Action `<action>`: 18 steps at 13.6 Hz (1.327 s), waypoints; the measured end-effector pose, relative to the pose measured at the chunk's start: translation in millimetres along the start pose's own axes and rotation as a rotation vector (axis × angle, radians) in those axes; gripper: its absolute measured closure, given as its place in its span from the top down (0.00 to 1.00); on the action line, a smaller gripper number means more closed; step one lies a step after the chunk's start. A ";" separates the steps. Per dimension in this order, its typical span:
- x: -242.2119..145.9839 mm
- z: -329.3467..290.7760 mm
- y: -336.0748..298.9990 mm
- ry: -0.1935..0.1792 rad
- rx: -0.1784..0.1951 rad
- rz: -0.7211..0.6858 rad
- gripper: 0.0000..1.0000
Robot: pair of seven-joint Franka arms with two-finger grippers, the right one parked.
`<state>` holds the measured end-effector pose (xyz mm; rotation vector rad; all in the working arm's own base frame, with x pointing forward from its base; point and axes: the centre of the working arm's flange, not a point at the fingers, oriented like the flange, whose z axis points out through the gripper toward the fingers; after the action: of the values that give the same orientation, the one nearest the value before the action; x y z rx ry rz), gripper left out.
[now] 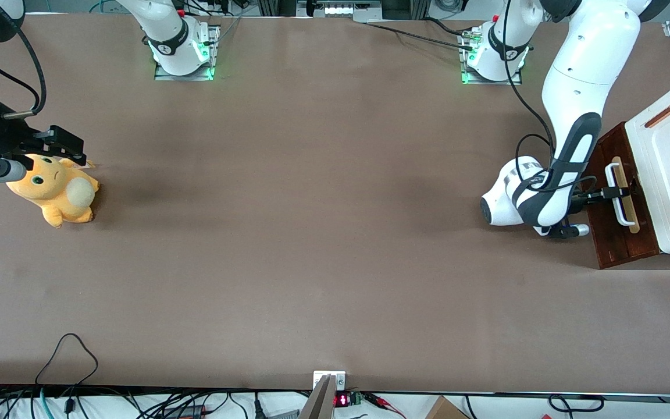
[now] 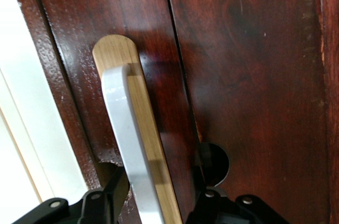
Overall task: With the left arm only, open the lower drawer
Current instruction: 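Close the left gripper around the white drawer handle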
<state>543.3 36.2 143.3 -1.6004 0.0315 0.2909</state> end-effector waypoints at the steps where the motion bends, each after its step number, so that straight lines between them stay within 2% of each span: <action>1: -0.3 0.2 1.5 0.000 0.001 0.002 0.51; 9: -0.8 1.4 0.8 -0.009 0.016 -0.006 0.33; 18: -0.6 2.2 -1.6 -0.016 0.023 -0.010 0.24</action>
<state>542.7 38.3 145.0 -1.5754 0.0144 0.2940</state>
